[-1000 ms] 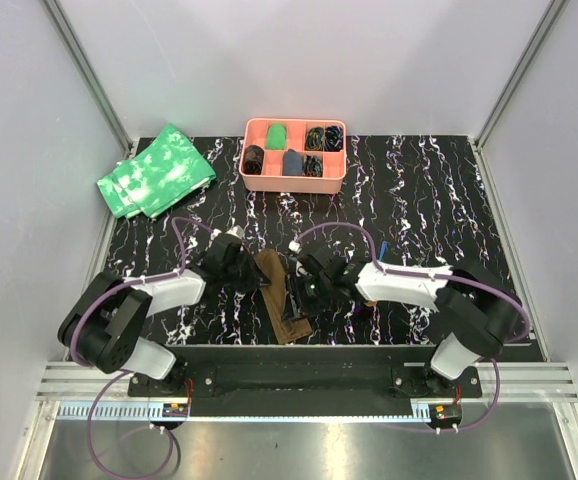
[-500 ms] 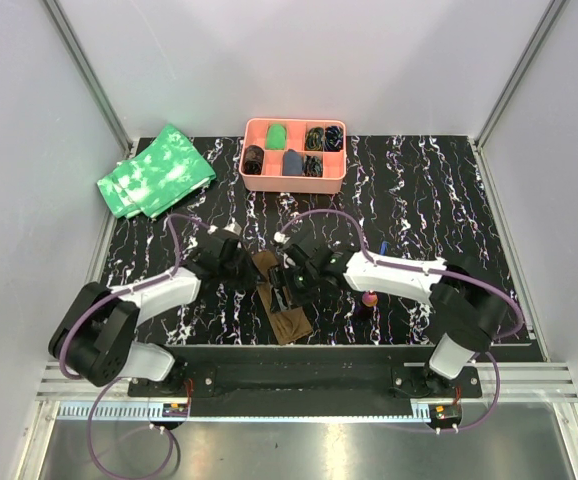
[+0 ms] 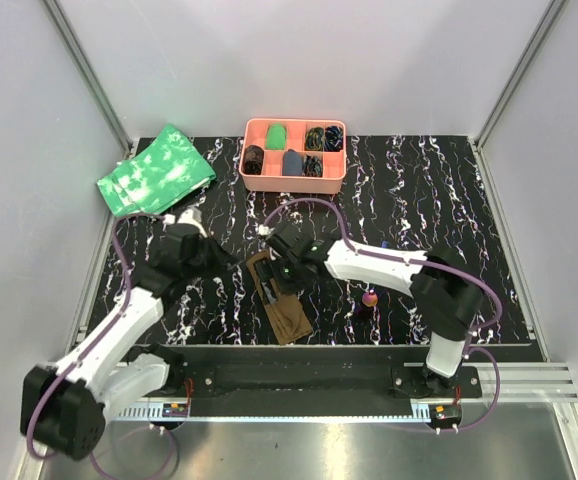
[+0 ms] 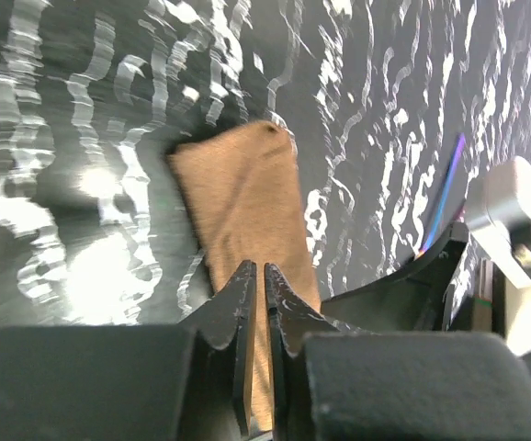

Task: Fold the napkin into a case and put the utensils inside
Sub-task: Pick up the smaller rectangle-folded napkin from the center of the board.

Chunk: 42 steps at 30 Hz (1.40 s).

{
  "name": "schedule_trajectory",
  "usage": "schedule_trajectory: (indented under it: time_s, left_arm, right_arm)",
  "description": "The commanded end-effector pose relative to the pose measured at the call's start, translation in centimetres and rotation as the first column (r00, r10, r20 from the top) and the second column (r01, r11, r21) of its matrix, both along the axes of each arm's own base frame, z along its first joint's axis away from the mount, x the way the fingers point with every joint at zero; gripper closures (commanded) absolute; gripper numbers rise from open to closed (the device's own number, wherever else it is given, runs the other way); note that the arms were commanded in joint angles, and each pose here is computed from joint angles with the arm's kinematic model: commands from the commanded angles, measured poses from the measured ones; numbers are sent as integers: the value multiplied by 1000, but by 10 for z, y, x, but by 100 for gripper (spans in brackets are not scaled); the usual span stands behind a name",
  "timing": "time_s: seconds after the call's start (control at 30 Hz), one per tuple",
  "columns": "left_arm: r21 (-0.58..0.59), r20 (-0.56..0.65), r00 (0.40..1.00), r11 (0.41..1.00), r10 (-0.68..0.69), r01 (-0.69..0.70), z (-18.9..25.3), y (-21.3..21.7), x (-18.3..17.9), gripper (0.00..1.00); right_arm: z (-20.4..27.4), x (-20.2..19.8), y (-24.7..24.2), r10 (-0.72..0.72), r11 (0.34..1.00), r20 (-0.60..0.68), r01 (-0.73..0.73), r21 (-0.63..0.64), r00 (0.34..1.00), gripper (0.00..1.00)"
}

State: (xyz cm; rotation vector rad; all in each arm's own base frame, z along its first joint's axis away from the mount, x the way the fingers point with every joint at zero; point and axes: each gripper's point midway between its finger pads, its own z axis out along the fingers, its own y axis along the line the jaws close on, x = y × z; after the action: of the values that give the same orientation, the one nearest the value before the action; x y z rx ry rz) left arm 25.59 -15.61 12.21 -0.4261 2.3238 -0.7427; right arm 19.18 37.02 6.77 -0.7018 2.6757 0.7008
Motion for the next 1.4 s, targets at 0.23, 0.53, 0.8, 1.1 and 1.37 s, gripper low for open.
schedule_trajectory:
  time_s: [0.23,0.53,0.8,1.1,1.37]
  left_arm:
    - [185,120,962,947,243,-263,57,85,-30,86]
    - [162,111,972,961,207,-223,57,81,-43,85]
    - [137,108,976,970,187,-201,55,76,-47,85]
    - [122,114,976,972,187,-201,55,76,-53,85]
    - [129,124,975,971,187,-202,59,79,-58,84]
  right_arm:
    - [-17,6,14,-7,977,88,25,-212,996,26]
    - [-35,-5,20,-13,951,98,43,-306,995,36]
    - [-49,-14,22,-38,911,121,84,-404,992,36]
    - [-67,-10,9,-62,836,223,172,-520,973,58]
    - [-11,-2,39,-73,917,237,158,-365,969,92]
